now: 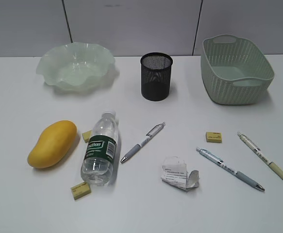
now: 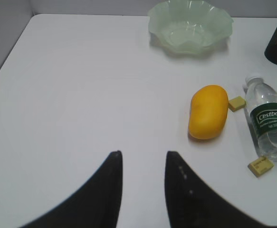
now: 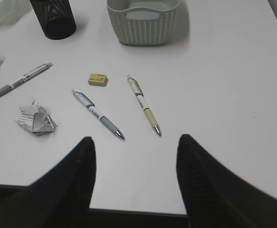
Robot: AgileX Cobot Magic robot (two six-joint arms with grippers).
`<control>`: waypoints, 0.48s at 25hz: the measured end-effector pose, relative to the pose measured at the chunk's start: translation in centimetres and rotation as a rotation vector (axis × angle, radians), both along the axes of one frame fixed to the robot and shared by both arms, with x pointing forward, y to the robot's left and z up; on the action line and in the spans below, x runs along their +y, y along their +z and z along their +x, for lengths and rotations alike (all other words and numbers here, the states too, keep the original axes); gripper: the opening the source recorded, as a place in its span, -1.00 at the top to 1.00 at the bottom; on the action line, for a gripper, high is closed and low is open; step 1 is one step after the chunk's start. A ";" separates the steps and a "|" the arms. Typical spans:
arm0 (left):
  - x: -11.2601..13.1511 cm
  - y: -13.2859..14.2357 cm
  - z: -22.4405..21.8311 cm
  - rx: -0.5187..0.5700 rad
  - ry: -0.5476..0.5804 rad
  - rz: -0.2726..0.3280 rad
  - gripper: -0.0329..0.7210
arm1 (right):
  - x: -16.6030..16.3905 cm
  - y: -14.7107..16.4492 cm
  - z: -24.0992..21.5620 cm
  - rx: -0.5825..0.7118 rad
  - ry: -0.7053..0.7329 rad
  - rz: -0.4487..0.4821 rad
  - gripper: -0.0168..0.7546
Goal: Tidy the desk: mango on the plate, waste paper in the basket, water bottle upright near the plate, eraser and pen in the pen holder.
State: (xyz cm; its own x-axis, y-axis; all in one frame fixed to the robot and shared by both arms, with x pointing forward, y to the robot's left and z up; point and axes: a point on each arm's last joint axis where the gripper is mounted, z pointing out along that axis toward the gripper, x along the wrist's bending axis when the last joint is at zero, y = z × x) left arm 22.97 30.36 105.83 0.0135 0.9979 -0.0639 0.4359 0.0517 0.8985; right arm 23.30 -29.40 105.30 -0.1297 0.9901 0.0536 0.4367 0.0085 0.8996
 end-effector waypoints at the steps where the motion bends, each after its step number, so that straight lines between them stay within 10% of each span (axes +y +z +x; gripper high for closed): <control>1: 0.0 0.0 0.0 0.000 0.000 0.000 0.28 | 0.0 0.0 0.0 0.000 0.000 0.000 -0.18; 12: 0.0 0.0 0.0 0.000 0.000 0.000 0.28 | 0.0 0.0 0.0 0.000 0.000 0.000 -0.18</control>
State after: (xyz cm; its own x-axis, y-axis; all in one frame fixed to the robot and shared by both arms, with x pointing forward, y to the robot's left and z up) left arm 22.97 30.36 105.83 0.0135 0.9979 -0.0639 0.4359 0.0517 0.8985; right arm 23.30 -29.40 105.30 -0.1297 0.9901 0.0536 0.4367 0.0085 0.8996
